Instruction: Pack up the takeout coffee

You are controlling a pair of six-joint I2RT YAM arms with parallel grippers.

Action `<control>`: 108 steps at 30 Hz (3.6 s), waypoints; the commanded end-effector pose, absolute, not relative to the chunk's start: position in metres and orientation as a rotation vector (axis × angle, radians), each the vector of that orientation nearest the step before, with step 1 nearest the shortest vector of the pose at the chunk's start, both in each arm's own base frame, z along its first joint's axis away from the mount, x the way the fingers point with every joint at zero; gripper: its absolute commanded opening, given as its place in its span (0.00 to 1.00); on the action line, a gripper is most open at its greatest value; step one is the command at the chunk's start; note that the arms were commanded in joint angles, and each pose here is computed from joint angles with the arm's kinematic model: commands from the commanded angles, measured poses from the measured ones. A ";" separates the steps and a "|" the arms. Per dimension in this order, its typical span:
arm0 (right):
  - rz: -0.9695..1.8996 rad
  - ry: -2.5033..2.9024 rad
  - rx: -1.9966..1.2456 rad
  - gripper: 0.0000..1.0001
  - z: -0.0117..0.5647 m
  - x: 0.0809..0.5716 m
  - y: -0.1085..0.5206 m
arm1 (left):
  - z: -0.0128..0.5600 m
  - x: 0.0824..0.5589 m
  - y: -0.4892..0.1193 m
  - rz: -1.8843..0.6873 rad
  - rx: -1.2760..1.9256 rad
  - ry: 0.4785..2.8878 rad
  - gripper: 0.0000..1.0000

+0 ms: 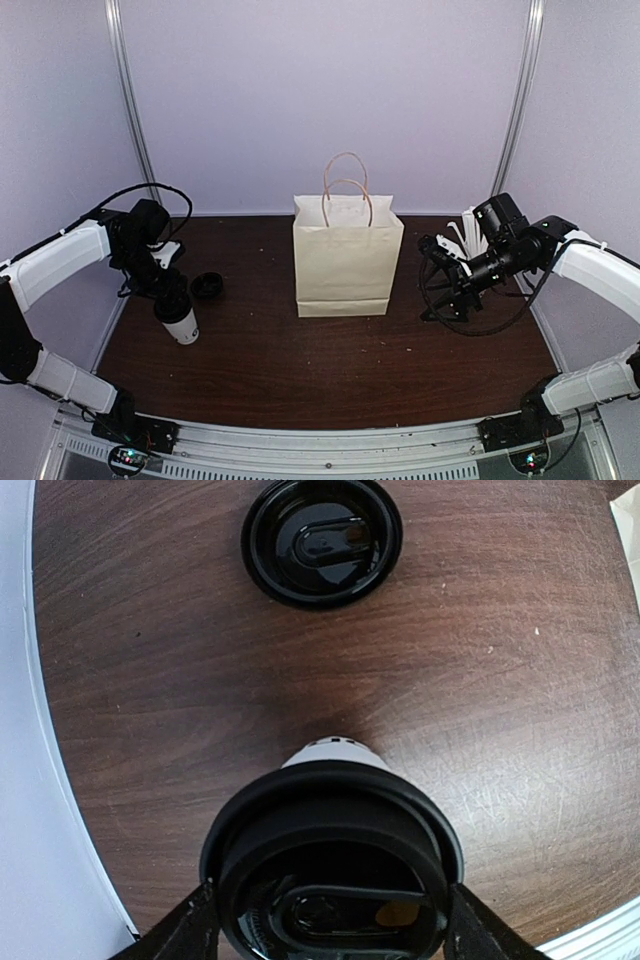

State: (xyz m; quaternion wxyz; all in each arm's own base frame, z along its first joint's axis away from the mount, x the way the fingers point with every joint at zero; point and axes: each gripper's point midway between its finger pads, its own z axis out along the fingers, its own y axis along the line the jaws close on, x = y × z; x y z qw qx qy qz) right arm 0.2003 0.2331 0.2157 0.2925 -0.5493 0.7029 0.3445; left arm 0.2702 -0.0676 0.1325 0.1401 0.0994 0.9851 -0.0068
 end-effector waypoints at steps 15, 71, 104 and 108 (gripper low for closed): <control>0.887 1.904 -1.445 0.81 0.207 0.210 0.230 | 0.206 0.251 -0.126 -0.435 0.337 2.675 0.55; 0.737 2.010 -1.035 0.80 0.226 0.273 0.170 | 0.176 0.160 -0.478 -0.439 1.517 2.307 0.84; 0.544 1.740 -2.243 1.00 0.164 0.188 0.332 | 0.210 0.244 -0.185 -0.202 0.745 2.052 0.92; 0.526 1.752 -2.261 0.99 0.161 0.189 0.336 | 0.205 0.245 -0.187 -0.195 0.770 2.075 0.92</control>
